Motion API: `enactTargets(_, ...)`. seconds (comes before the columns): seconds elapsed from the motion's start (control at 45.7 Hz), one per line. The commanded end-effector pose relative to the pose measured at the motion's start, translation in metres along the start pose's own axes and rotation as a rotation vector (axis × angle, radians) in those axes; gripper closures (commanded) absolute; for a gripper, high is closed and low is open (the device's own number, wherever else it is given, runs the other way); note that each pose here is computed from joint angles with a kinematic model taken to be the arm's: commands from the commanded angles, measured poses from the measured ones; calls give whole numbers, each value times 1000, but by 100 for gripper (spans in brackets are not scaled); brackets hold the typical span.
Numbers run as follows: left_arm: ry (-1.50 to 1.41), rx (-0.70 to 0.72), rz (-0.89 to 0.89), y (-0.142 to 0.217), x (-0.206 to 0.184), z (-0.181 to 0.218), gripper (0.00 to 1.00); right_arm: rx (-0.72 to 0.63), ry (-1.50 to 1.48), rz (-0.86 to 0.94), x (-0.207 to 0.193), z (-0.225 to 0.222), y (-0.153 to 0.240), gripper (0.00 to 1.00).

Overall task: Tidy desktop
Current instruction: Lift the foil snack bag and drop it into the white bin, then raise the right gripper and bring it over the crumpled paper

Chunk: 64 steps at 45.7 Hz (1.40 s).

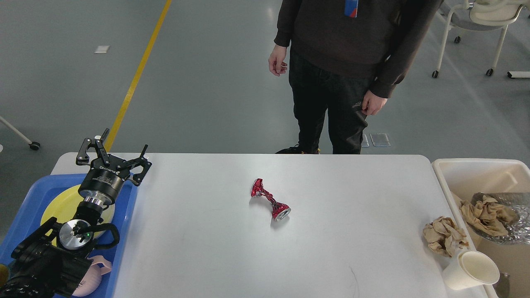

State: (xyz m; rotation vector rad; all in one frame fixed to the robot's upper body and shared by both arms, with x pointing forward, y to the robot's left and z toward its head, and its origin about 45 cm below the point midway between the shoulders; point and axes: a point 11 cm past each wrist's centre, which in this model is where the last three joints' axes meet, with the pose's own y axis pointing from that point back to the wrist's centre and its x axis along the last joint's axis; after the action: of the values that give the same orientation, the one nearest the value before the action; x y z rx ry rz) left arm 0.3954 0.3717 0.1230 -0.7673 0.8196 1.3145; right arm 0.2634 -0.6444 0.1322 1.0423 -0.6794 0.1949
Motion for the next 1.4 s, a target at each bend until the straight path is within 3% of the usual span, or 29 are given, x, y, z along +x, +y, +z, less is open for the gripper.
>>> enactTargets(0.0,0,0,0,0,0,0,0,11,-22,5,-5,-7,-3,0)
enactTargets(0.504,0,0,0,0,0,0,0,35,-29,-8,-9,-18,-5,0)
enactTargets(0.789,0,0,0,0,0,0,0,45,-13,38,33,-20,4,0)
enactTargets(1.029,0,0,0,0,0,0,0,80,-40,92,100,-26,27,0)
enactTargets(1.183,0,0,-1,0,0,0,0,229,-121,-4,147,-62,76,0)
enactTargets(1.38,0,0,0,0,0,0,0,542,10,-123,196,-161,225,0)
